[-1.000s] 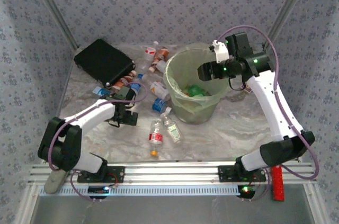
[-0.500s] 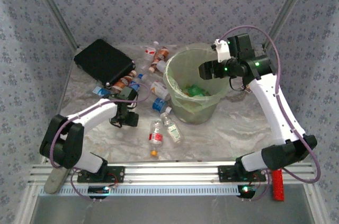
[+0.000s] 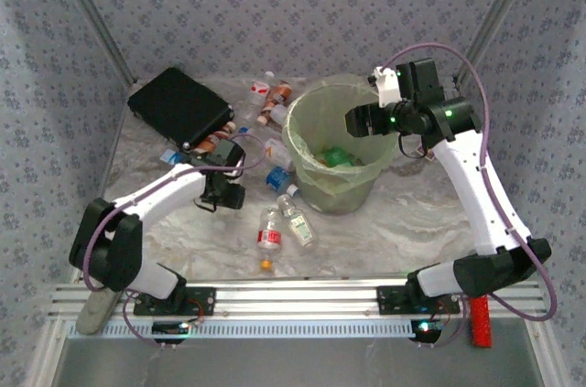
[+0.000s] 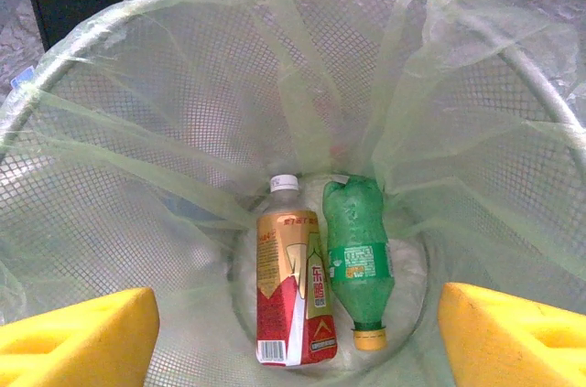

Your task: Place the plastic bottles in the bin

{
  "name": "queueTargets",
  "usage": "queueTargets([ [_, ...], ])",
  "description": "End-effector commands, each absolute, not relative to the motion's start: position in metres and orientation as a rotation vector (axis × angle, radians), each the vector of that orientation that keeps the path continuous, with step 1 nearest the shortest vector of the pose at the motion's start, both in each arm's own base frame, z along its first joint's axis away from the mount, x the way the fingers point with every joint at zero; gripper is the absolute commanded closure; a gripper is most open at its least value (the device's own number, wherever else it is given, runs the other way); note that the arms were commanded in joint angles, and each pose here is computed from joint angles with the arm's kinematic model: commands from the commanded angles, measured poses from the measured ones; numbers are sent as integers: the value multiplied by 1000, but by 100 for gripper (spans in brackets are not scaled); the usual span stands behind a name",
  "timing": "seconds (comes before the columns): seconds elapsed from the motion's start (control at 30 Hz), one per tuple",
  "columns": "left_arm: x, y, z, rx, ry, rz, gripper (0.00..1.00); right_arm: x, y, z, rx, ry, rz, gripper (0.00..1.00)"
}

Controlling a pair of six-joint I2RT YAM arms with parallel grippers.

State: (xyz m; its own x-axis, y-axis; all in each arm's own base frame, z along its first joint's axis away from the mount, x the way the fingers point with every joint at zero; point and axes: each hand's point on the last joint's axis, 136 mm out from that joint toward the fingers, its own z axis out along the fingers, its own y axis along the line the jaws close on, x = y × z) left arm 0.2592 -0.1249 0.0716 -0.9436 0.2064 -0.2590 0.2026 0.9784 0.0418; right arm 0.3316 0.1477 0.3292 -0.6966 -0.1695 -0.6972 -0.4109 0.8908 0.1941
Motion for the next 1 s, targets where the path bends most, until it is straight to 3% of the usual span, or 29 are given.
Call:
queueTargets([
  [0.0, 259, -123, 100, 309, 2794, 13, 46, 330, 147, 354, -396, 2270, 462, 19],
  [0.2, 264, -134, 155, 220, 2589, -179, 51, 322, 181, 388, -480, 2145, 639, 19],
  [0.53, 272, -190, 269, 230, 2052, -725, 64, 305, 286, 416, -756, 2011, 891, 17],
  [0.77, 273, -216, 304, 289, 1884, -845, 65, 318, 340, 403, -765, 2060, 969, 7],
  [0.97, 277, -242, 318, 361, 1852, -891, 64, 323, 368, 392, -791, 2074, 1024, 7],
])
